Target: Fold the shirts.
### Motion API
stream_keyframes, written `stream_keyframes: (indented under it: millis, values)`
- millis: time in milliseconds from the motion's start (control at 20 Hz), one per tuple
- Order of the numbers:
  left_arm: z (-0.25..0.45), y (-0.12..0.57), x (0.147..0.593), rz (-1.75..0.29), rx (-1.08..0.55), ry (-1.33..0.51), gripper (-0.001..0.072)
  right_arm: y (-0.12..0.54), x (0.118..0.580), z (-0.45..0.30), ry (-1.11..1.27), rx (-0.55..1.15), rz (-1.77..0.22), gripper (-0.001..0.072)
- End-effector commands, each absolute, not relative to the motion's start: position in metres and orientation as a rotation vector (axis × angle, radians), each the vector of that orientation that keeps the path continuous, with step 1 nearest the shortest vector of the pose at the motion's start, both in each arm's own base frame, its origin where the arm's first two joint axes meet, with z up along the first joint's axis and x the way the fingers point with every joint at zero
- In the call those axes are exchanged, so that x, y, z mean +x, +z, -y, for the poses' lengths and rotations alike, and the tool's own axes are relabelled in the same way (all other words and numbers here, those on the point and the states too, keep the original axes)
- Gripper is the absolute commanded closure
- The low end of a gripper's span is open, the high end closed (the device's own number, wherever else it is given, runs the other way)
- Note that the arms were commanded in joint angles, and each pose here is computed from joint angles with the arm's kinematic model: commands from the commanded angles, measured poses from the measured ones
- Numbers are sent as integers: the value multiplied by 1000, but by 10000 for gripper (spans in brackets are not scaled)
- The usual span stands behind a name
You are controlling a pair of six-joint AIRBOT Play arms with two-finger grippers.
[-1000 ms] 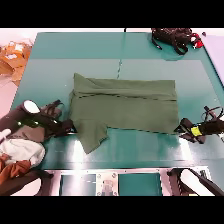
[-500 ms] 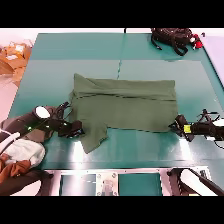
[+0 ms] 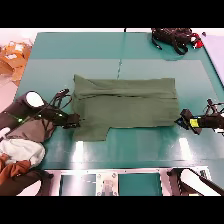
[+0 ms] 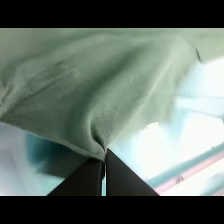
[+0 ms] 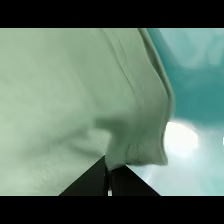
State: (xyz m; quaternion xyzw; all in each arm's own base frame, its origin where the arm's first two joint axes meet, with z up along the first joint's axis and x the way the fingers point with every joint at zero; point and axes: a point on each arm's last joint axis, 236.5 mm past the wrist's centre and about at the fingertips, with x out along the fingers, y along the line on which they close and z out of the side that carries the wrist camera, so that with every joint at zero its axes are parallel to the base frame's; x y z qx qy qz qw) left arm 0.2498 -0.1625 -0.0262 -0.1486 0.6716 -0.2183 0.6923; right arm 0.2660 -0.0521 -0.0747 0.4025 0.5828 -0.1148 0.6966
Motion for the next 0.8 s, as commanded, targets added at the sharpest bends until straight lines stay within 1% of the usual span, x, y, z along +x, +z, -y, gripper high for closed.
stream_keyframes:
  millis: [0,100,250,350,450,550,750]
  values:
    - [160,3,232,-1503,-296,-525,686,-69,244,56,-268,843,-1416,696]
    - [160,12,233,-1474,-292,-531,686,-66,236,52,-258,837,-1449,696]
    - [162,36,259,-1371,-278,-533,686,-44,255,58,-241,810,-1373,696]
    - [160,52,288,-1296,-250,-516,686,-21,281,58,-207,796,-1291,696]
    - [164,58,312,-1283,-234,-523,686,1,313,54,-162,769,-1205,696]
    - [168,60,341,-1276,-227,-522,686,15,343,54,-132,730,-1161,696]
    - [177,63,414,-1218,-216,-512,686,10,401,61,-99,737,-1161,696]
